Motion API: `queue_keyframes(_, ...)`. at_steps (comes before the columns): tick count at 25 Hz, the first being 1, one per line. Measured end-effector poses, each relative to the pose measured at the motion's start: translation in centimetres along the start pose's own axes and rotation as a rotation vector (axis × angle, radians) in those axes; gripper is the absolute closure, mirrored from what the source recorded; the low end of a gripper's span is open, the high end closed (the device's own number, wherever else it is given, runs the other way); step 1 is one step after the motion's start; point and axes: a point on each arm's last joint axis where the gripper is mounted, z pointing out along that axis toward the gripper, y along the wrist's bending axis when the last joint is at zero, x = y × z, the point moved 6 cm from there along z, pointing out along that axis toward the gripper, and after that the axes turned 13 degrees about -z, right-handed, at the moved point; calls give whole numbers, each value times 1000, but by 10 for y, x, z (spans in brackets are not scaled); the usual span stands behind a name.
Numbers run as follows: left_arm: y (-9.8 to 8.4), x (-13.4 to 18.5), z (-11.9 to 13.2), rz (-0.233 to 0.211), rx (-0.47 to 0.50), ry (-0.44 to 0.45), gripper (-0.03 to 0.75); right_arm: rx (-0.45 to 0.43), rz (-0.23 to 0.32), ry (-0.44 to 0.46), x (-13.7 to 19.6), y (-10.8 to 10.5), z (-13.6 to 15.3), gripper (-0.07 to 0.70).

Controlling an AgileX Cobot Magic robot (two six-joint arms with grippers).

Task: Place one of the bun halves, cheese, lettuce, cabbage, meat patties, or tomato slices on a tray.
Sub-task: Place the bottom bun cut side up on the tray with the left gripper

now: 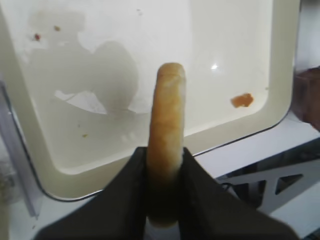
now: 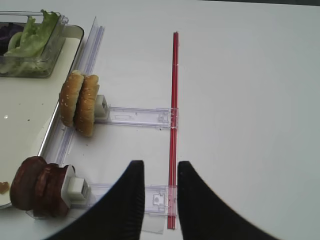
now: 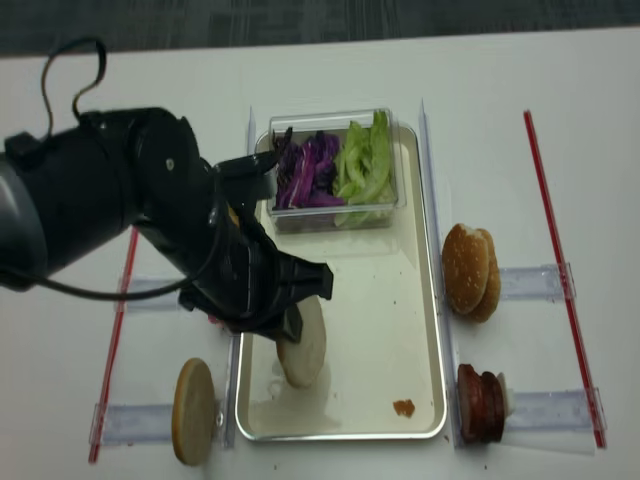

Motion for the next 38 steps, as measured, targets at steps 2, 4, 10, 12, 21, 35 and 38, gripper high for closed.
queue_keyframes(2, -5, -3, 4, 11, 81, 30, 608, 0, 0, 0, 0, 0, 0, 430)
queue_keyframes(4, -9, -5, 11, 26, 134, 60, 608, 0, 2, 0, 0, 0, 0, 430)
queue_keyframes(10, -5, -15, 37, 45, 219, 129, 608, 0, 2, 0, 0, 0, 0, 430)
queue_keyframes(12, -2, -20, 41, 34, 263, 130, 608, 0, 2, 0, 0, 0, 0, 430)
queue_keyframes(21, 8, -26, 59, 10, 400, 109, 608, 0, 2, 0, 0, 0, 0, 430)
queue_keyframes(35, 17, -36, 80, -28, 429, 115, 608, 0, 2, 0, 0, 0, 0, 430)
queue_keyframes(38, 17, -37, 79, -29, 434, 110, 608, 0, 2, 0, 0, 0, 0, 430)
